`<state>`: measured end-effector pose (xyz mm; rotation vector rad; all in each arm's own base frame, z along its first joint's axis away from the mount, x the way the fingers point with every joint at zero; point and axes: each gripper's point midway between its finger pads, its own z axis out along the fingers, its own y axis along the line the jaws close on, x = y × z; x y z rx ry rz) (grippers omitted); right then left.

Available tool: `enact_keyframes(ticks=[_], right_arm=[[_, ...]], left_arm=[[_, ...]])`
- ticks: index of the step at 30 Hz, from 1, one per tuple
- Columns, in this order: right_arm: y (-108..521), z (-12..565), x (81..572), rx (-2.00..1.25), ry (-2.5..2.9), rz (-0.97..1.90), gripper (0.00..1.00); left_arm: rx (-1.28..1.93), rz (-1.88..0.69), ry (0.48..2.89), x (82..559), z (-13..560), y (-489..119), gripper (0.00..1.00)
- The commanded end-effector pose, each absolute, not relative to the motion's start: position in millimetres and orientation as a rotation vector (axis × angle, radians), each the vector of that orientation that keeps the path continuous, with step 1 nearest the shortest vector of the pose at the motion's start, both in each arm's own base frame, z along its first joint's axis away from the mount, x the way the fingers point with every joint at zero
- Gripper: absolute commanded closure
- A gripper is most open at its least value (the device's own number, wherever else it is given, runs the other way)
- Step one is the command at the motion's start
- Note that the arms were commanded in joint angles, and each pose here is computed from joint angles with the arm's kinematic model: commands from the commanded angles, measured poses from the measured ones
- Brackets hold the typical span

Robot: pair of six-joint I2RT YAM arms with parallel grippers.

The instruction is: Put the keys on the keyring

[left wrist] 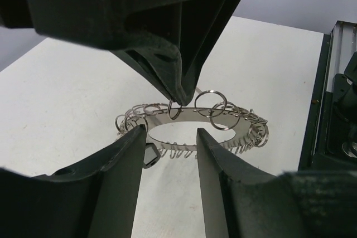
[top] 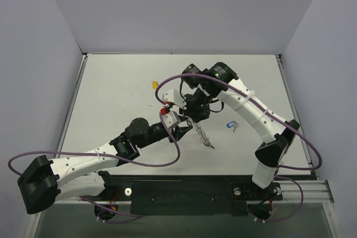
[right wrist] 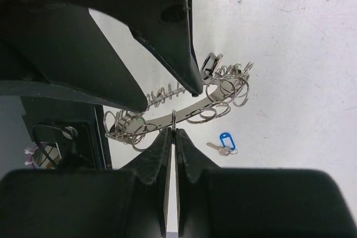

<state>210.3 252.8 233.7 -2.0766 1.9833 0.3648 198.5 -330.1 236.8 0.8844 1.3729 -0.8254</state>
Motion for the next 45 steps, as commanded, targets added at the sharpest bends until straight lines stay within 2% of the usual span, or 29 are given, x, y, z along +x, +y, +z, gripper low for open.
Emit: enact_keyframes(ticks=[1,7,13,24,26,28,29,30,38,40,43,45], right_arm=[[214.0,242.1,166.8,-2.192,2.112,0.423,1.00],[218.2,245.6,162.1,-2.192,2.090,0.482,1.00],[218.4,247.4,161.6,-2.184,2.086,0.499,1.00],[218.0,250.3,161.5,-2.168,2.083,0.518,1.00],[218.7,250.8,161.1,-2.168,2.079,0.524,1.00],[218.7,251.3,159.7,-2.171,2.075,0.534,1.00],[219.4,251.1,159.3,-2.173,2.073,0.541,1.00],[219.5,251.7,158.4,-2.173,2.069,0.547,1.00],[217.0,252.1,154.1,-2.187,2.044,0.572,1.00],[216.8,253.7,154.8,-2.173,2.036,0.600,0.92],[218.9,261.4,153.5,-2.128,1.997,0.710,0.72],[220.0,268.3,154.7,-2.084,1.954,0.794,0.67]], left_arm=[[0.814,-0.856,1.238,201.0,274.4,-337.2,0.50],[0.819,-0.928,1.200,195.5,273.6,-347.7,0.58],[0.848,-0.938,1.217,193.3,268.5,-351.1,0.77],[0.911,-0.899,1.278,192.1,256.6,-346.9,0.73],[0.920,-0.906,1.273,190.7,257.6,-348.6,0.76],[0.930,-0.914,1.266,189.6,258.7,-350.6,0.85],[0.934,-0.919,1.265,188.7,258.8,-351.3,0.98],[0.933,-0.922,1.262,189.1,259.6,-351.8,1.00],[0.814,-0.984,1.197,184.3,278.7,-342.0,1.00],[0.766,-1.011,1.177,182.1,284.3,-336.5,1.00],[0.714,-1.049,1.173,178.9,283.2,-330.5,1.00],[0.680,-1.079,1.145,175.3,287.1,-326.3,1.00]])
